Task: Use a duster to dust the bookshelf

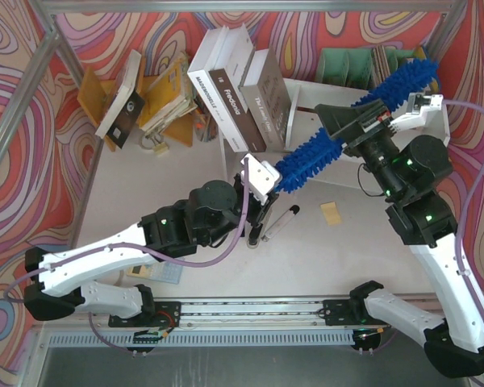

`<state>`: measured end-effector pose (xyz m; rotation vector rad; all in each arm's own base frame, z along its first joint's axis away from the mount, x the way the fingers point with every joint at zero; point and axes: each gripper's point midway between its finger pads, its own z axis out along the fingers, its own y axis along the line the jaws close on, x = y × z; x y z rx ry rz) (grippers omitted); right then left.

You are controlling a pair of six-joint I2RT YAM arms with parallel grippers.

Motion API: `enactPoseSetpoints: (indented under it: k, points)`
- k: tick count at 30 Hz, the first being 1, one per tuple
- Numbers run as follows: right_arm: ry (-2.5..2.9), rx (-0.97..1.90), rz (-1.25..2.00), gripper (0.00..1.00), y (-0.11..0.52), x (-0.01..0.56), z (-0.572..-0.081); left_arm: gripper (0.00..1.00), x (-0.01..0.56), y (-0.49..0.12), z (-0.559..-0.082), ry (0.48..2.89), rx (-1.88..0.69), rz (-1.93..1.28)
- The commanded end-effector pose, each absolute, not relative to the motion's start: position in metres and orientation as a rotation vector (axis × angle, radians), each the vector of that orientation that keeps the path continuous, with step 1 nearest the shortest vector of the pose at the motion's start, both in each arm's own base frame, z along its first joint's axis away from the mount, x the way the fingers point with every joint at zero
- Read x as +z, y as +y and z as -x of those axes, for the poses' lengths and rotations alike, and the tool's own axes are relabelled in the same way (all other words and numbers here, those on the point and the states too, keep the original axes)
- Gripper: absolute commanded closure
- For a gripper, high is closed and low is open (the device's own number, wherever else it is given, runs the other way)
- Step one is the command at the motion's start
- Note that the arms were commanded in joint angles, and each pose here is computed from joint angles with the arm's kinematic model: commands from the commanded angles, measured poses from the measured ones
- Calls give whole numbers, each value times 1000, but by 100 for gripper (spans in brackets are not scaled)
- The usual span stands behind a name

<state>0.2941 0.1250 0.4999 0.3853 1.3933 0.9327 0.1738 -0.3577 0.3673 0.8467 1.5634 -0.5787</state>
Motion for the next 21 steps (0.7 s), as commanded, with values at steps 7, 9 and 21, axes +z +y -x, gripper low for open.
enactPoseSetpoints:
  k: [7, 9, 21]
  points:
    - [1438, 860, -431, 8, 106, 487, -270, 100, 415, -335, -203, 1468, -515, -670]
    - [1444, 855, -437, 7, 106, 483, -270, 100, 418, -335, -202, 1460, -522, -674]
    - [1497, 925, -492, 11, 127, 462, -311, 100, 430, -353, -160, 1360, -807, -785]
